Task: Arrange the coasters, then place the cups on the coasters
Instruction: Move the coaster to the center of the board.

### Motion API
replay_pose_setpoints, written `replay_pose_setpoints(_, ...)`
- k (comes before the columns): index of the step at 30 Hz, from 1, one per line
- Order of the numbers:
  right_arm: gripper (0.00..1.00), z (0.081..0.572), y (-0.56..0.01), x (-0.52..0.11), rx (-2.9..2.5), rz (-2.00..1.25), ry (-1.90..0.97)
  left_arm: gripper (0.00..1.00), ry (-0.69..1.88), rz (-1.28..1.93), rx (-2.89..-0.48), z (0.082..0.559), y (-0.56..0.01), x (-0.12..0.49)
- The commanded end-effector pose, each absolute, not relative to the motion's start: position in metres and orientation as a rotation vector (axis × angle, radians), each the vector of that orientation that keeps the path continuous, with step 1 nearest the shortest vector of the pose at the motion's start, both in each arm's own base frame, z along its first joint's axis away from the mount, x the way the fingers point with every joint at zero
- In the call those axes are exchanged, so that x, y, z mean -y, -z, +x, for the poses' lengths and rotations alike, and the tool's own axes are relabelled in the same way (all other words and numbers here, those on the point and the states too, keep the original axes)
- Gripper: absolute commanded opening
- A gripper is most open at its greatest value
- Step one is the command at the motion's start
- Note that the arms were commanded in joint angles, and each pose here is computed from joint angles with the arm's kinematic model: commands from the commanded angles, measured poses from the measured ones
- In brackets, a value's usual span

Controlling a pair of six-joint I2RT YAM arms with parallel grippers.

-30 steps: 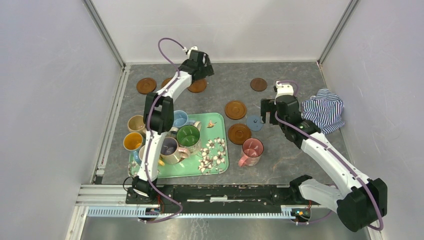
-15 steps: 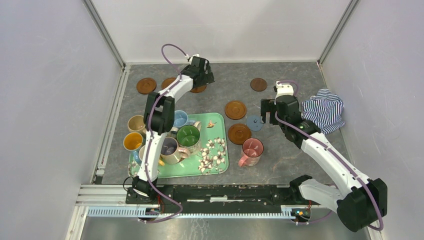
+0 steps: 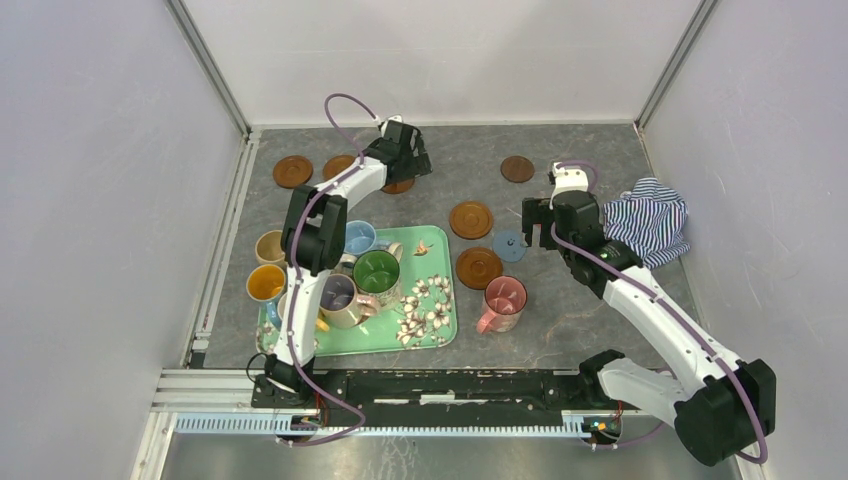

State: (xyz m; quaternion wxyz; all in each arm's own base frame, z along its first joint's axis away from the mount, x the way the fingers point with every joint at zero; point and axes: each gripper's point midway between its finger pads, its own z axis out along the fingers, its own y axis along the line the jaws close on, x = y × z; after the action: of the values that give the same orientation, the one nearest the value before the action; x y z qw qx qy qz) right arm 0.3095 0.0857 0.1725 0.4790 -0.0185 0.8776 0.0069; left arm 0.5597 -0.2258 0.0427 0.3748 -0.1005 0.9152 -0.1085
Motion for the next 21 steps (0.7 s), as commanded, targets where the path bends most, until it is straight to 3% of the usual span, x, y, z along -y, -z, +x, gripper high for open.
replay_pose_setpoints(1, 0.98, 0.313, -0.178, -0.086, -2.112, -0.043, -0.022, 1.0, 0.267, -0.223, -2.314, 0.559, -0.061, 0.226)
replay_pose_setpoints(7, 0.98, 0.317, -0.181, -0.087, -2.109, -0.044, -0.022, 1.0, 0.27, -0.197, -2.255, 0.58, -0.082, 0.228)
replay_pose_setpoints(14, 0.98, 0.326, -0.176, -0.098, -2.128, -0.056, -0.058, 1.0, 0.31, -0.162, -2.129, 0.606, -0.144, 0.227)
replay_pose_setpoints(21, 0.98, 0.342, -0.157, -0.112, -2.16, -0.062, -0.092, 1.0, 0.447, -0.163, -2.098, 0.572, -0.188, 0.244)
